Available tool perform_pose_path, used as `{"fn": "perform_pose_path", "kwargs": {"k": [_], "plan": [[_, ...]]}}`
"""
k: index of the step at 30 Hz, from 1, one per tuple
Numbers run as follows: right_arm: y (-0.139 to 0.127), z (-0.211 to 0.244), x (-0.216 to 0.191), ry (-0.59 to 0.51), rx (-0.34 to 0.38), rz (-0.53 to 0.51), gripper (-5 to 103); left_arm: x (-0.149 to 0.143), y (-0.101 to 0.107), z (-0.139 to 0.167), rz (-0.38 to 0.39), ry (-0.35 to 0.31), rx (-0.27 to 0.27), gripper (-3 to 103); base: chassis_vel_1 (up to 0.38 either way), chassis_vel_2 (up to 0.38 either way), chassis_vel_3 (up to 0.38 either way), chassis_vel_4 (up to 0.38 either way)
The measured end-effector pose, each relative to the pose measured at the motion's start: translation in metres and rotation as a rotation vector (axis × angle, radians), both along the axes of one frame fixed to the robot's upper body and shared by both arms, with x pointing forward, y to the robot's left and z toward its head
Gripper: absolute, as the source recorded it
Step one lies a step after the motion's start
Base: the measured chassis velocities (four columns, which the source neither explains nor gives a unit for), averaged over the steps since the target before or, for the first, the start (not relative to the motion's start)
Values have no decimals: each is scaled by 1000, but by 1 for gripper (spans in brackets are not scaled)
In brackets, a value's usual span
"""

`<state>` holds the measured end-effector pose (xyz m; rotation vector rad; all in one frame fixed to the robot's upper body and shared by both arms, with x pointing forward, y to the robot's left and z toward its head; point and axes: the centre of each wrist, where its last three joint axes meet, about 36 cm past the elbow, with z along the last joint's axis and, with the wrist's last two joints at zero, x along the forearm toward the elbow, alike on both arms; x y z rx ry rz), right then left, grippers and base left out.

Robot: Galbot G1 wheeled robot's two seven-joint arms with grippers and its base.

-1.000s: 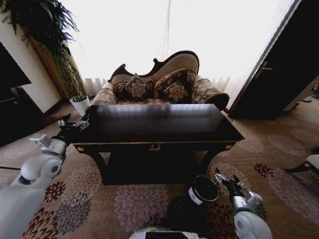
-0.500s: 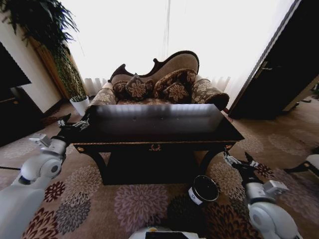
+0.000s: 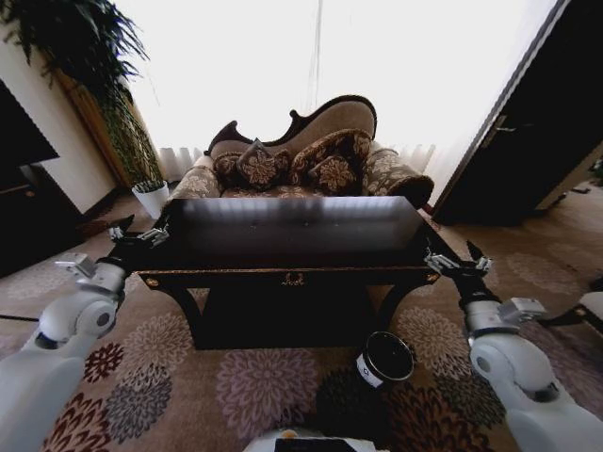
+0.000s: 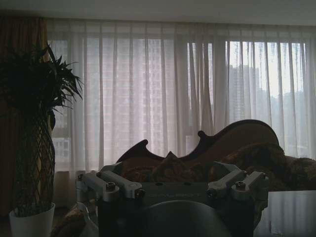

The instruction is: Move to the front of the table and place the trash on the table into the trash bin.

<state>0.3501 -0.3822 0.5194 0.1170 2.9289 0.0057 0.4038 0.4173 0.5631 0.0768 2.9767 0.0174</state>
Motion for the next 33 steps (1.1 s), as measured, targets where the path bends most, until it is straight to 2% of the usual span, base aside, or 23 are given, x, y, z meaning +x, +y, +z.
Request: {"fn": "perform_pose_path", "kwargs": {"k": [8,33], "plan": [[-9,12,25,29,-21,55,100,0,0,0,0,0,0,100,0,0,0,0],[-9,9,26,57,-20,62,100,0,0,0,0,0,0,100,0,0,0,0]]}}
